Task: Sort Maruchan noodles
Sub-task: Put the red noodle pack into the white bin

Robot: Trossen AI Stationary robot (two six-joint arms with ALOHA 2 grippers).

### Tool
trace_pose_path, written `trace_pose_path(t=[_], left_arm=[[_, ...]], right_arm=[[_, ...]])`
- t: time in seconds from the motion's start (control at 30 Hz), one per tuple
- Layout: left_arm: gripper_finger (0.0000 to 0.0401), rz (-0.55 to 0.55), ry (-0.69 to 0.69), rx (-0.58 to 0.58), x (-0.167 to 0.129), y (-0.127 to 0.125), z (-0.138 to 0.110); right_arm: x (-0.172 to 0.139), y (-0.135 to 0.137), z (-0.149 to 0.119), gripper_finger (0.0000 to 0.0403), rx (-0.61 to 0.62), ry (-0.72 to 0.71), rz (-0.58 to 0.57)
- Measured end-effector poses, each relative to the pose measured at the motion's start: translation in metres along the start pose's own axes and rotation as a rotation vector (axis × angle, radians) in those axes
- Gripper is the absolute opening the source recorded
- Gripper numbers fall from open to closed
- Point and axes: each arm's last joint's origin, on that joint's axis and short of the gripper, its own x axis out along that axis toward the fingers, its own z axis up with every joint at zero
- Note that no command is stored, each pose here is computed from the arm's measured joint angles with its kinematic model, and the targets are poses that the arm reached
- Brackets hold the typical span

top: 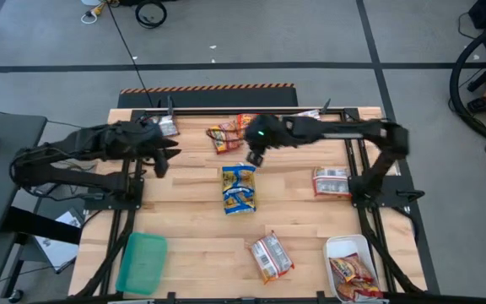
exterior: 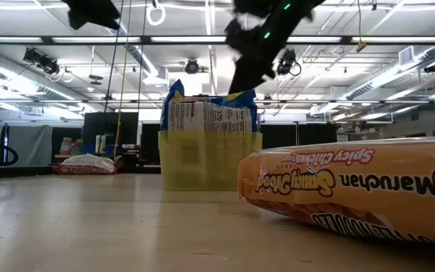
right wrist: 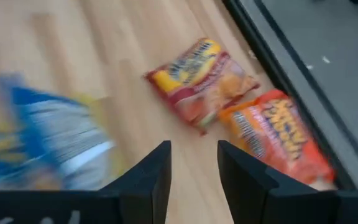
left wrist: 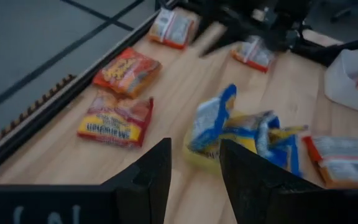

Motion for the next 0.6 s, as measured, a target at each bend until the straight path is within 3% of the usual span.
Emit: trace_pose_path(t=[0.27, 0.6], left_arm=[[0.0141, -0.043, -0.026, -0.023, -0.024, 0.004, -0.008], [0.0141, -0.036, -0.033, -0.012, -0.024, 0.002, -0.009]], right_arm=[[0.079, -0.005, 0.039, 0.0164, -0.152, 0.098, 0.051], [0.156, 0.023, 0.032, 0.0167, -0.206, 0.183, 0.03]])
